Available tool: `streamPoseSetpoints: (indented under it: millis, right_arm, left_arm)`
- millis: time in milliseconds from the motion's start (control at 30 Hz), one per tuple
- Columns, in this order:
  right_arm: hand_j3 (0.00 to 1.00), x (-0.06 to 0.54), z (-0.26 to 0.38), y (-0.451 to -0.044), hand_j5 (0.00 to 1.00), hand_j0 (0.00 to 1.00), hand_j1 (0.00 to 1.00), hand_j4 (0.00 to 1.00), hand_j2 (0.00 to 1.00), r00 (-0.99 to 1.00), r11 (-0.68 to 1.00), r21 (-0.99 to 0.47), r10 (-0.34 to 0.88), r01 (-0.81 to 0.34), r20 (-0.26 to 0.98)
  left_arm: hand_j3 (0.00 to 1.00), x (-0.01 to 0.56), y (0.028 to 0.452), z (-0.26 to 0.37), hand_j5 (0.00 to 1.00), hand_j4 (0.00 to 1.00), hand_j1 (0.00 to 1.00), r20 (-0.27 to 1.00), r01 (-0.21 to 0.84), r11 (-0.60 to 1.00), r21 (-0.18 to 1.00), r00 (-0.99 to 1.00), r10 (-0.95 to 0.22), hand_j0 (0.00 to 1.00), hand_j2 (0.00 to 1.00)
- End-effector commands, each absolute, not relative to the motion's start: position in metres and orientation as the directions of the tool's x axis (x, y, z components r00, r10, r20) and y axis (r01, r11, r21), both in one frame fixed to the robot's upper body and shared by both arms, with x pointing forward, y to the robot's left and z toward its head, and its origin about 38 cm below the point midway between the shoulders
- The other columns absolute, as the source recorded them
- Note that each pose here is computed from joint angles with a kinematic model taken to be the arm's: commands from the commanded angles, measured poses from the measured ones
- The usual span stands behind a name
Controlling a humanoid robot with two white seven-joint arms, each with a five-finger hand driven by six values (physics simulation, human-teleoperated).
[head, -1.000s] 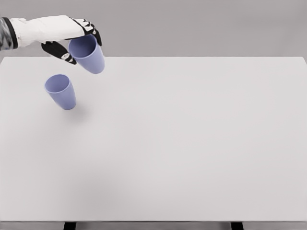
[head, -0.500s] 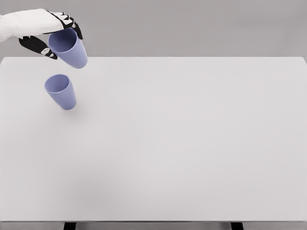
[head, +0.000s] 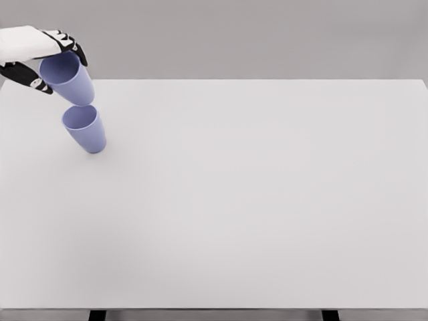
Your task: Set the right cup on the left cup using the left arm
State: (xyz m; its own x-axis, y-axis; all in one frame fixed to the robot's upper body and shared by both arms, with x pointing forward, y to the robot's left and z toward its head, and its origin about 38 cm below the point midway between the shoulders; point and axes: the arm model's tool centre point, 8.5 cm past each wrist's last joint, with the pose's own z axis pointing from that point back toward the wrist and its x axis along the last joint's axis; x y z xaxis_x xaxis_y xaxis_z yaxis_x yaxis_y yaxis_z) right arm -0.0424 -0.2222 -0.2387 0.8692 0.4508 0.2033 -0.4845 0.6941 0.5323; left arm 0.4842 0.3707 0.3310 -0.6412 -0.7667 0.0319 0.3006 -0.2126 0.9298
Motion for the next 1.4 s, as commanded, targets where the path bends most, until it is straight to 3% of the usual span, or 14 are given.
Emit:
streamPoseSetpoints:
  millis: [0,1367]
  right_arm:
    - [1.00,-0.042,-0.239,-0.222,1.00,1.00,1.00,1.00,1.00,0.868,0.693,0.533,0.452,-0.486,0.205]
    - [1.00,-0.042,-0.239,-0.222,1.00,1.00,1.00,1.00,1.00,0.868,0.693,0.533,0.452,-0.486,0.205]
  left_arm:
    - [0.36,0.483,0.373,0.326,0.36,0.36,0.36,0.037,0.314,-0.215,0.925,-0.636,-0.771,0.36,0.36]
    - [0.36,0.461,0.381,0.328,0.36,0.36,0.36,0.047,0.315,-0.208,0.926,-0.643,-0.764,0.36,0.36]
